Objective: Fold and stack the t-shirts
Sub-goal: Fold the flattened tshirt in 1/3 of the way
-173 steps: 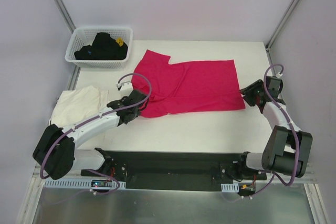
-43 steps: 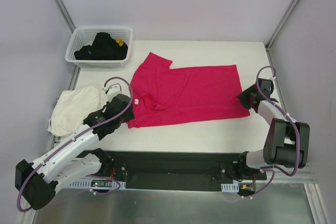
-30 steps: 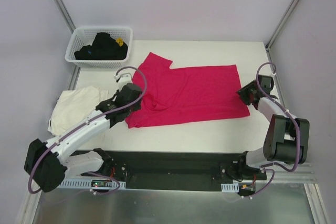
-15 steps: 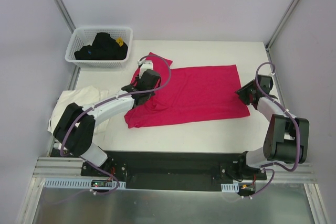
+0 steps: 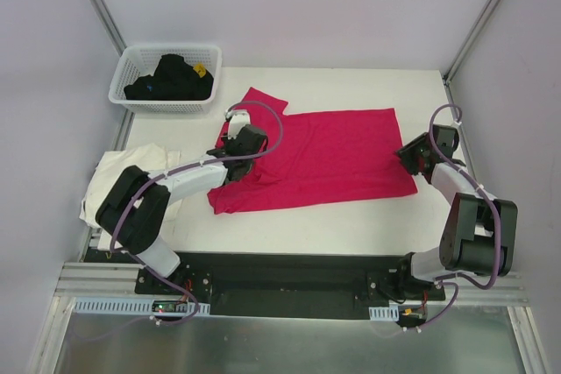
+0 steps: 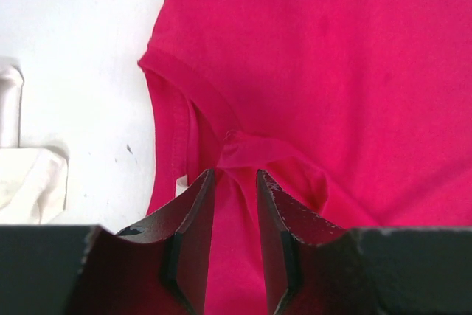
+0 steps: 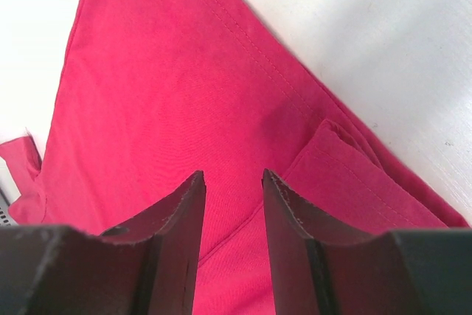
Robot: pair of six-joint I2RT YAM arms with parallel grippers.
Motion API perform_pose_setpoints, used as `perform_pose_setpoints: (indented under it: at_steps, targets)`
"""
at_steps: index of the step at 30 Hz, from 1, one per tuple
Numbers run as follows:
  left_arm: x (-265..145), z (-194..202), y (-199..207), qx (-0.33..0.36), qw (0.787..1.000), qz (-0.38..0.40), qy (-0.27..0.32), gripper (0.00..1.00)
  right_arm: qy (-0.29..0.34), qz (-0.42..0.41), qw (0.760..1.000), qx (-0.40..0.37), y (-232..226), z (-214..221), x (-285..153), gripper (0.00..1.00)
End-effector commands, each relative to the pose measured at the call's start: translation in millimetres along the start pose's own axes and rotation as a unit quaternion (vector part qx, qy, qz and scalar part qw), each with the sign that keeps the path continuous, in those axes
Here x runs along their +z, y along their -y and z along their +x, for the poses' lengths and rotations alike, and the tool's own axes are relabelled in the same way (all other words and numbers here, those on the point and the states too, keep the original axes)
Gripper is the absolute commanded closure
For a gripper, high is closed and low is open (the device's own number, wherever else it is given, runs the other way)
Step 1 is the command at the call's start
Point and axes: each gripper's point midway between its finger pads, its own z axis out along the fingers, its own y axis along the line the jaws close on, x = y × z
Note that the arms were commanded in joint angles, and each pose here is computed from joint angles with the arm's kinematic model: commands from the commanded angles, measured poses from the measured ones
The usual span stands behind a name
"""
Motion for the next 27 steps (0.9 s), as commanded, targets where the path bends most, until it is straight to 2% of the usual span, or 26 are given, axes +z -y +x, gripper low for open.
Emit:
perform_pose_setpoints:
  at_steps: [1,9,27]
  targets:
    - [10,17,-4,-0.023,1.0,-0.016,-0.014,0.72,0.02,-0.026,0.999,-0.001,-12,-13,-10,0.6]
    - [21,27,-3,-0.011,0.999,-0.026,-0.024,0.73,0.019,-0.028,0.999,0.001,-12,-13,-11,0.6]
    - [42,-10,0,-0.011,0.998,-0.048,0.026,0.73,0.014,-0.021,1.0,0.002,-8,-12,-5,0.6]
